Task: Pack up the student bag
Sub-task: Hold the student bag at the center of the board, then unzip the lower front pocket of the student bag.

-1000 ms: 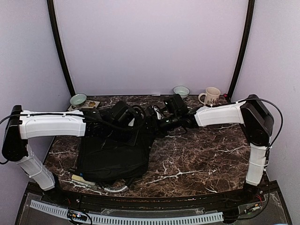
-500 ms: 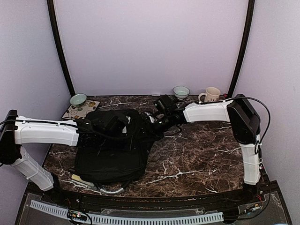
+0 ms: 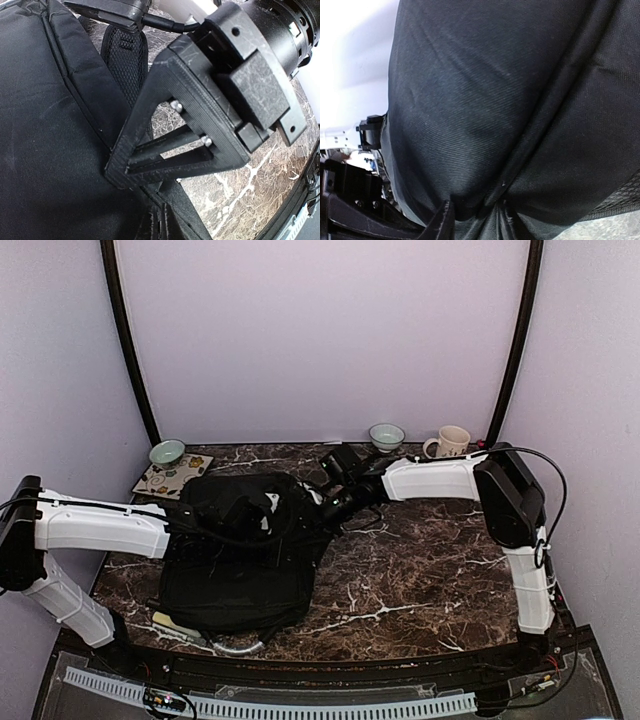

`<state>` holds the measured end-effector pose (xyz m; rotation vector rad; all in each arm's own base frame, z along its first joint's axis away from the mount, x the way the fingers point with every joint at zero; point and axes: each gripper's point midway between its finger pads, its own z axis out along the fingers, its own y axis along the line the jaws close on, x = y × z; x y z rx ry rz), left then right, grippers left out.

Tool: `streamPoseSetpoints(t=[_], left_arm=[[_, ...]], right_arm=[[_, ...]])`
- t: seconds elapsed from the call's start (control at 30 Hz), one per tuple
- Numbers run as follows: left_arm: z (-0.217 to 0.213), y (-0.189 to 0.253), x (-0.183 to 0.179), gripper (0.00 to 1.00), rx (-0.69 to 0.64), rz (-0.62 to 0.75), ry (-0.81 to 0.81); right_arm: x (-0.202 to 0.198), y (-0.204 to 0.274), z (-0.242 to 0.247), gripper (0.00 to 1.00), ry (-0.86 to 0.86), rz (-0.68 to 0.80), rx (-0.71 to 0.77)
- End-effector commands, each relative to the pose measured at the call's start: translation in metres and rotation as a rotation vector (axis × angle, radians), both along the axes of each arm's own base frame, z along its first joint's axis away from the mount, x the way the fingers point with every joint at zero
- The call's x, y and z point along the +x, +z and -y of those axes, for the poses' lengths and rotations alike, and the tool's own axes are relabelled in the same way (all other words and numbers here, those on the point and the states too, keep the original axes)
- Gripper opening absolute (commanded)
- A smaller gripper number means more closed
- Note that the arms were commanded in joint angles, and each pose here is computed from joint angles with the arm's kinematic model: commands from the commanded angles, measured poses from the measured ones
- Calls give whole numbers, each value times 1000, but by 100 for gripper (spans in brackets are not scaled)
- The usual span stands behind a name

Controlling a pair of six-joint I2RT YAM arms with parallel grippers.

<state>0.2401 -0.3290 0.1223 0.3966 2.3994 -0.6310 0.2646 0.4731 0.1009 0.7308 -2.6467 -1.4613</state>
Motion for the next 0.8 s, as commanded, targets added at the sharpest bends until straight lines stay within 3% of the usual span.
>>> streamPoseSetpoints(t=[0.0,0.13,0.47,0.77], left_arm=[[18,33,0,0,-122,64,-51],[9,31,3,0,-62,53,-13],[-45,36,3,0,60,60,138],[-89,8,-15,0,151,-15,221]], right_arm=[[-22,2,-16,20,68,-50,52],[-16,-3,-13,0,34,-34,15],[28,-4,26,0,-169,121,-85],[40,13,42,0,-232,188,-88]])
